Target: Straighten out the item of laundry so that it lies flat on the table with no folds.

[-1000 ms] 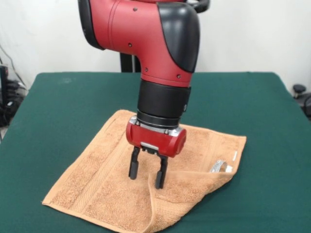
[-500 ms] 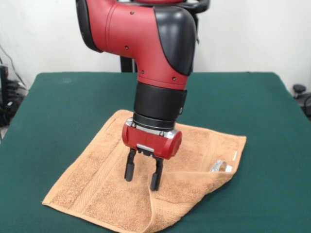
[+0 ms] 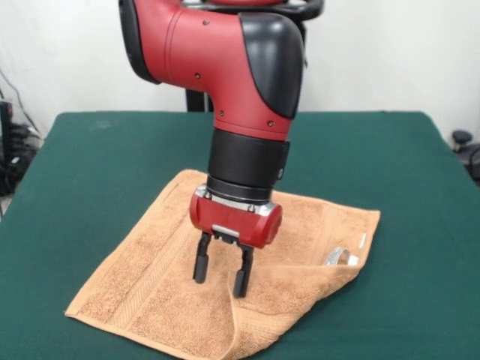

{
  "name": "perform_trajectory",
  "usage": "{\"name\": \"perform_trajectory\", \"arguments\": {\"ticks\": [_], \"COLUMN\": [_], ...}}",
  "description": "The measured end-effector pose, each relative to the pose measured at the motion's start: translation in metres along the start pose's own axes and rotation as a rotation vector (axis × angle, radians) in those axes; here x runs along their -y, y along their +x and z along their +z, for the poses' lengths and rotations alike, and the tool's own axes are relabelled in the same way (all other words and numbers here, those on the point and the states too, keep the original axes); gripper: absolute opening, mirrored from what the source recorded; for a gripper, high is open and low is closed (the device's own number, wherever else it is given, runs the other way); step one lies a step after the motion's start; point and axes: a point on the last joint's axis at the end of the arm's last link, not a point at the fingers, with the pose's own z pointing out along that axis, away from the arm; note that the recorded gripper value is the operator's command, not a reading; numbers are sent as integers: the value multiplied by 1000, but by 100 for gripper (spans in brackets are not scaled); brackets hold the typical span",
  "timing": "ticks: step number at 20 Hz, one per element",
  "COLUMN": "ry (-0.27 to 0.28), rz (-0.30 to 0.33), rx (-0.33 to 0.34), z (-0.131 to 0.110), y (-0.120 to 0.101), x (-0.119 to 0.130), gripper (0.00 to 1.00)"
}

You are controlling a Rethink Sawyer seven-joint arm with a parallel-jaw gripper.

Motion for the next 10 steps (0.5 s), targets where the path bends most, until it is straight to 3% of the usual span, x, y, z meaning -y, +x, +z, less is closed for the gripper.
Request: {"name": "perform_trajectory", "arguments": {"ticks": [10], "ry": [-8], "rz": [-5], "rx": [-2], "z": [-2], "y": [5], "x": [-11], "gripper": [100]}}
